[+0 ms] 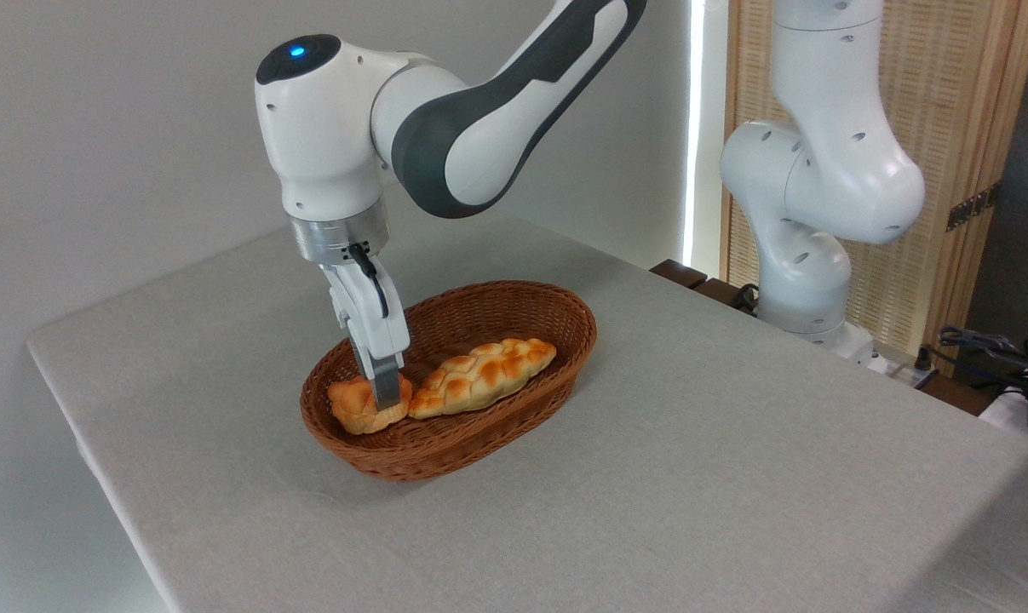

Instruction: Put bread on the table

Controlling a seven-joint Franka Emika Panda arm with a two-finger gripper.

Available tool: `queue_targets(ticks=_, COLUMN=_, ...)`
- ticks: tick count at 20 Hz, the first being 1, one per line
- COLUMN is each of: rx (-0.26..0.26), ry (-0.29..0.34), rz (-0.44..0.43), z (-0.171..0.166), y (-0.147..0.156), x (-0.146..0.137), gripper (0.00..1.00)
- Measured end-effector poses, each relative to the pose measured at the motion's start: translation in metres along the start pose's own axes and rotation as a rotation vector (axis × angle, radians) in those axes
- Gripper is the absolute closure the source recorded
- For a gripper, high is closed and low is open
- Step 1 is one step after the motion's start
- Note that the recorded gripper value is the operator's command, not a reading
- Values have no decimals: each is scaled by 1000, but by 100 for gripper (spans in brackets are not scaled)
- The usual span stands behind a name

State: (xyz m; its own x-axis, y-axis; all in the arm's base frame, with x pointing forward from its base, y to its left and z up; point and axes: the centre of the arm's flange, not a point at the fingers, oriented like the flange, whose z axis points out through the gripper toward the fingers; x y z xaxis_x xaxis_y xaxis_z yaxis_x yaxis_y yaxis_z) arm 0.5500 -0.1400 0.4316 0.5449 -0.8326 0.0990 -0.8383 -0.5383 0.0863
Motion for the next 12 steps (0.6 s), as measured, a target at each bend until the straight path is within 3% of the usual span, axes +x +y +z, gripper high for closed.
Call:
queue_targets(ticks=7, rx=0, ry=0, rz=-3, z=0, y=-1, x=-1, gripper=86)
queue_targets(ticks=12, rx=-1, ry=-1, rz=-4, z=0, y=-2, x=-2, gripper=88)
